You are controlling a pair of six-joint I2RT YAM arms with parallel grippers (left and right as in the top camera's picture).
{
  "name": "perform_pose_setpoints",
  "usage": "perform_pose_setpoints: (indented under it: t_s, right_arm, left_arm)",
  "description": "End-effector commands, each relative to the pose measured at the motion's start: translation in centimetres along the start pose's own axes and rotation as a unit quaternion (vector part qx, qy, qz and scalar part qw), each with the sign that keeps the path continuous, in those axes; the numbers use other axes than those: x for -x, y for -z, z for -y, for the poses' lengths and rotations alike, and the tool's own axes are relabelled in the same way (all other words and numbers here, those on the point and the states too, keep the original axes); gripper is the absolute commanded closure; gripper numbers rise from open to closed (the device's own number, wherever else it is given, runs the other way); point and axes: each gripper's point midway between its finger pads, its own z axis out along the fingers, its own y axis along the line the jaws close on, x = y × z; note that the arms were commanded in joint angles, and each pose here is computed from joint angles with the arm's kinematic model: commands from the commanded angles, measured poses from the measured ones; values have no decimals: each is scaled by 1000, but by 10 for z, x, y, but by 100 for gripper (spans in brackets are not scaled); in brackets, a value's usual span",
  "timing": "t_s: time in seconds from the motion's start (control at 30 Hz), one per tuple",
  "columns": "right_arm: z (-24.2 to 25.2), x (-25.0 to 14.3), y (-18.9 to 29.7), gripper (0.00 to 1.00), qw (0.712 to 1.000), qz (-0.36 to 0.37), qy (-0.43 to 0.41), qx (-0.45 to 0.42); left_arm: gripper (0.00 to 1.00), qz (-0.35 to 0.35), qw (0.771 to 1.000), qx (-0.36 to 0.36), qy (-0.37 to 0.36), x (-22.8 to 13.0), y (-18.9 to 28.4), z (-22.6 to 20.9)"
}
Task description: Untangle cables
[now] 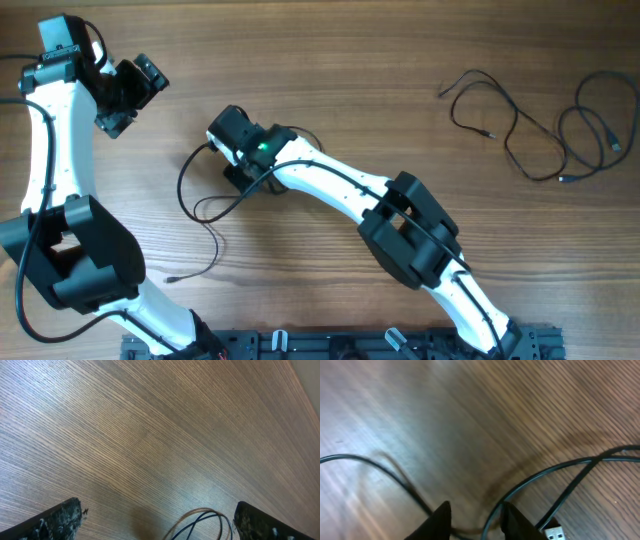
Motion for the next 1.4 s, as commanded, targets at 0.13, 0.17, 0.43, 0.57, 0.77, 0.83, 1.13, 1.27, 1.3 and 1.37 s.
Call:
perform_pose_setpoints:
  t_s: [0.13, 0.17, 0.43, 0.57, 0.77, 0.83, 1.13, 1.27, 1.3, 1.37]
  right_arm:
    - [14, -8, -14, 63, 998, -10, -43, -39]
    - [14, -9, -15, 63, 998, -11, -45, -40]
    - [18, -27, -31, 68, 995, -32, -84, -47]
    - [19, -35, -41, 69, 993, -43, -97, -49]
    - [20, -59, -49, 71, 990, -83, -91, -72]
    - [23, -71, -53, 74, 987, -101, -83, -93]
    - [-11, -27, -24, 96, 991, -80, -98, 53]
    - [-21, 8, 16, 96, 966, -61, -137, 212]
    - [-22, 13, 26, 96, 956, -57, -143, 249]
    - [-21, 27, 56, 96, 919, -39, -156, 361]
  left_arm:
    - [0, -11, 1000, 0, 2, -4, -7, -1]
    - [0, -11, 1000, 0, 2, -4, -7, -1]
    - [0, -11, 1000, 0, 2, -4, -7, -1]
    - [0, -11, 1000, 0, 2, -4, -7, -1]
    - [0, -11, 1000, 0, 2, -4, -7, -1]
    - [0, -11, 1000, 0, 2, -4, -7, -1]
    - [0, -11, 1000, 0, 2, -4, -7, -1]
    - [0, -11, 1000, 0, 2, -4, -7, -1]
    - [0, -11, 1000, 0, 2, -4, -7, -1]
    - [0, -11, 1000, 0, 2, -4, -7, -1]
